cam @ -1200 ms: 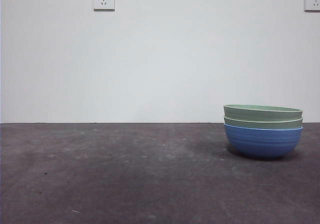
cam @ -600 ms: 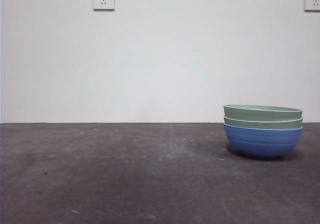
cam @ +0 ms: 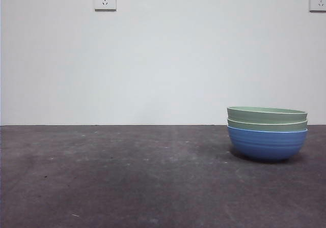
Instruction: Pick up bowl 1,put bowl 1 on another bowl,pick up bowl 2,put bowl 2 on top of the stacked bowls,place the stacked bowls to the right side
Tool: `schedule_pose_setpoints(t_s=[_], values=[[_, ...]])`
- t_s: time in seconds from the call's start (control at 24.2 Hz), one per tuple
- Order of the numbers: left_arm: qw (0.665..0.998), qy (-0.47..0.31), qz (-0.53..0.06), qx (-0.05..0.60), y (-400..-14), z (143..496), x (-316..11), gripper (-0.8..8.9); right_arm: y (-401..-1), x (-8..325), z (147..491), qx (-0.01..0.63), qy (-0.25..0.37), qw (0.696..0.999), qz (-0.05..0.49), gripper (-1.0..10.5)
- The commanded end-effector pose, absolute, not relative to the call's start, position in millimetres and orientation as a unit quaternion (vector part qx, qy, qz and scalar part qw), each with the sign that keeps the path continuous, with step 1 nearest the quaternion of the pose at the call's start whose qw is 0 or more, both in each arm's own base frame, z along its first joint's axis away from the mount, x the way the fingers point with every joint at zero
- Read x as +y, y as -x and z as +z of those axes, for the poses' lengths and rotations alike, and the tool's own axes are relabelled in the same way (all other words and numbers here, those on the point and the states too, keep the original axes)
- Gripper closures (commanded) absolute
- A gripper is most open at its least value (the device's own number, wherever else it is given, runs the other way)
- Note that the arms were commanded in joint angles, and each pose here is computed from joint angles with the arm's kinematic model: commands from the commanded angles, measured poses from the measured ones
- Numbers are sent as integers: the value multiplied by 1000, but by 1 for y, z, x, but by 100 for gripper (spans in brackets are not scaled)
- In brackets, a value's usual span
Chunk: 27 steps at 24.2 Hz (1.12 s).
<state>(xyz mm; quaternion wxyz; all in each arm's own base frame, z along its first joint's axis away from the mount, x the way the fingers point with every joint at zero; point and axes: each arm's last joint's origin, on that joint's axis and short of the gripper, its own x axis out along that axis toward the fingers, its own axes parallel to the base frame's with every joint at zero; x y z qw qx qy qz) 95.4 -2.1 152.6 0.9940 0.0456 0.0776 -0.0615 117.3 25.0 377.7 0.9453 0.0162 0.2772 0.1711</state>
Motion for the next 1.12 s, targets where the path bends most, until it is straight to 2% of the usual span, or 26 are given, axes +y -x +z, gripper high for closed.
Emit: schedule_pose_setpoints(t_s=[0.04,0.21,0.33,0.58,0.83,1.12], values=[[994,-41,-59,83,-96,148,-2,817,-108,20,360,222,-28,961,165,945],[994,-41,-59,83,-96,148,-2,817,-100,13,304,119,-27,982,142,945],[994,-41,-59,83,-96,148,-2,817,-97,12,256,84,-32,987,136,945],[994,-41,-59,83,-96,148,-2,817,-95,8,204,95,-54,992,60,945],[994,-41,-59,83,-96,148,-2,817,-93,7,170,106,-63,991,47,945],[994,-41,-59,83,-96,148,-2,817,-93,7,150,119,-70,989,46,945]])
